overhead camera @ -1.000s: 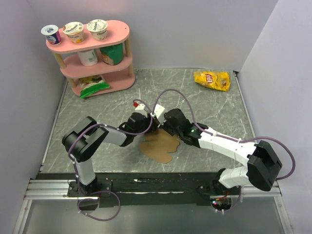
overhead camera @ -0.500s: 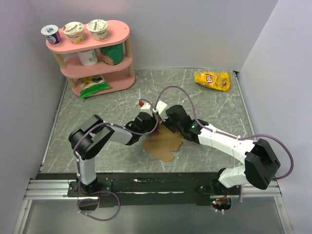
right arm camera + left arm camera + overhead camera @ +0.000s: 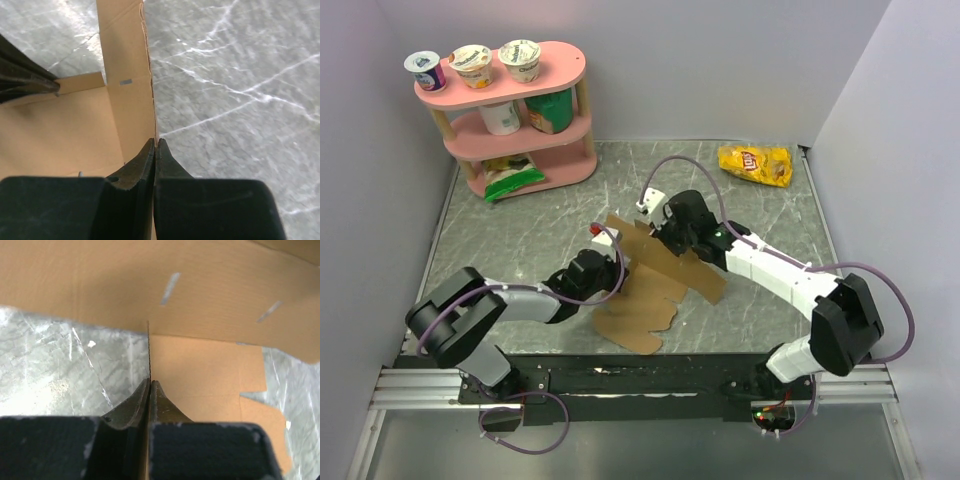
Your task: Fold the paper box
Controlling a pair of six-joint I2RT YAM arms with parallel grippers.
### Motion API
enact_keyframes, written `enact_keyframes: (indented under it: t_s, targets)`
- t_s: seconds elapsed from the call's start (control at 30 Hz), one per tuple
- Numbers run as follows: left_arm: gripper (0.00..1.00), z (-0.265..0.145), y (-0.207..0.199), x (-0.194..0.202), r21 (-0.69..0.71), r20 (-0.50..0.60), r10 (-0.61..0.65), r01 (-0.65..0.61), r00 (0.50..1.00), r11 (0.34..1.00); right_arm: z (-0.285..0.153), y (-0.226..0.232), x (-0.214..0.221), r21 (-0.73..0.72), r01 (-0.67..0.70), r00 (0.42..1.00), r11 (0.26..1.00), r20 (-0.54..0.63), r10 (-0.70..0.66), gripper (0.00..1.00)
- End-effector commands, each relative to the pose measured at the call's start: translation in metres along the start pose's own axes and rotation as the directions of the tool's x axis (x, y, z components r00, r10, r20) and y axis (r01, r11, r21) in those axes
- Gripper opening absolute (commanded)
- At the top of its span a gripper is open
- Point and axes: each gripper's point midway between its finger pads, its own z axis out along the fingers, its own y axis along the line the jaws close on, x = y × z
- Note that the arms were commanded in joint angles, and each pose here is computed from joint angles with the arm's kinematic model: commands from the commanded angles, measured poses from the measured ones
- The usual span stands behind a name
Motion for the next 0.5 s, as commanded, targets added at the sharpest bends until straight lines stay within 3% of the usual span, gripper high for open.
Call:
enact_keyframes:
  t_s: [0.0, 0.3, 0.47]
  targets:
    - [0.05, -0.003, -0.017, -0.009, 0.024, -0.023, 0.108, -0.107, 0.994, 0.994, 0.002, 0.015, -0.019, -0.089, -0.034, 0.998, 0.995, 0.041, 0.037, 0.00]
    - [0.06, 0.022, -0.026, 0.016, -0.113, -0.141, 0.179, -0.196, 0.974, 0.974, 0.001, 0.030, -0.020, 0.014, -0.021, 0.994, 1.000, 0.111, 0.019, 0.00]
    - [0.06, 0.028, -0.043, 0.022, -0.128, -0.128, 0.162, -0.178, 0.978, 0.976, 0.005, 0.032, -0.009, 0.043, -0.034, 0.996, 0.998, 0.080, 0.030, 0.00]
